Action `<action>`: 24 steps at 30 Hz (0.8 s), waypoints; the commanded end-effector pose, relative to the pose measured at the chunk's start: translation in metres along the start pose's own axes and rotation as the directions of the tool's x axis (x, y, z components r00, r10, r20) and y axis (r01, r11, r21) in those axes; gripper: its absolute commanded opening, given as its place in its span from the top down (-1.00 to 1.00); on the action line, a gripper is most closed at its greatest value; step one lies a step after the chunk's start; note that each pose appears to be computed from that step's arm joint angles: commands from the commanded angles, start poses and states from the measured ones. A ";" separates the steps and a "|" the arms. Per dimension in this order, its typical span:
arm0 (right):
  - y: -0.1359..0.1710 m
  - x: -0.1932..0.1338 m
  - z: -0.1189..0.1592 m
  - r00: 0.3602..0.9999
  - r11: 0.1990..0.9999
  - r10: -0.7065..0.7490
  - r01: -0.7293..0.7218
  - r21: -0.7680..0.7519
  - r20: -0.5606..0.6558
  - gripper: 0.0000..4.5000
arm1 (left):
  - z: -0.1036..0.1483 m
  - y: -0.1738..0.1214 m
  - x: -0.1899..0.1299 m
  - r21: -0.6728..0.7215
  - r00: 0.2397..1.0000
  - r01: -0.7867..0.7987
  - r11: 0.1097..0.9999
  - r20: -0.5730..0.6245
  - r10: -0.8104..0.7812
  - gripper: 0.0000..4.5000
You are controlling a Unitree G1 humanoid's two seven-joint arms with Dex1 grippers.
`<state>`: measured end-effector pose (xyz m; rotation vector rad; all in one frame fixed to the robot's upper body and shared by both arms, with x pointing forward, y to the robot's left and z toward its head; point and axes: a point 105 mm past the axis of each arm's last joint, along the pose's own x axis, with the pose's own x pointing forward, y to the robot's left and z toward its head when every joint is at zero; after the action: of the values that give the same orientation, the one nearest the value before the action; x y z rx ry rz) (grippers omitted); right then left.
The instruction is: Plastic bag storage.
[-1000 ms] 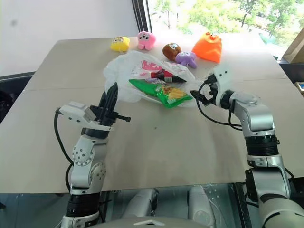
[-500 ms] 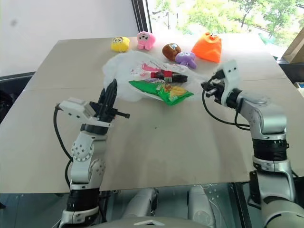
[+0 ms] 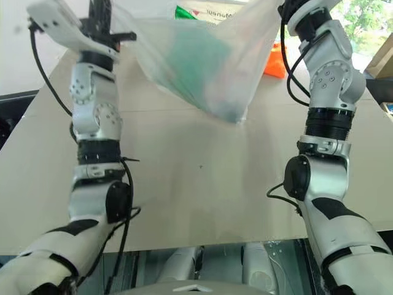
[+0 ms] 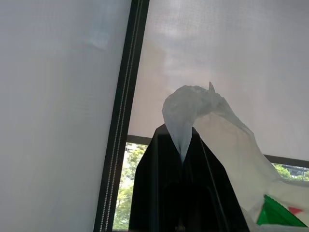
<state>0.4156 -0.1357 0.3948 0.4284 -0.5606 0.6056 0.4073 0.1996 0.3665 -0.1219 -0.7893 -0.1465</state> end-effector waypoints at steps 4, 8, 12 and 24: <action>0.002 -0.011 0.023 0.996 0.995 0.077 -0.074 -0.059 0.046 0.84 | 0.020 0.001 -0.020 0.089 0.993 0.093 0.992 0.064 -0.099 0.89; 0.008 -0.057 -0.011 0.953 0.968 0.247 -0.251 -0.001 -0.178 0.20 | 0.001 0.005 -0.062 0.054 0.989 0.143 0.988 -0.053 -0.140 0.28; 0.008 -0.138 -0.064 0.809 0.944 0.301 -0.329 0.035 -0.505 -0.60 | -0.028 -0.006 -0.141 0.013 0.910 0.285 0.959 -0.317 -0.266 -0.49; -0.014 -0.262 -0.131 0.680 0.932 0.168 -0.345 -0.109 -0.714 -1.00 | -0.073 0.007 -0.298 0.093 0.630 0.350 0.932 -0.759 -0.161 -0.98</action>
<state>0.2960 -0.1833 0.1246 -0.0817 0.1112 0.8907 0.2536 0.2295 0.0906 0.2173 0.0918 -0.3264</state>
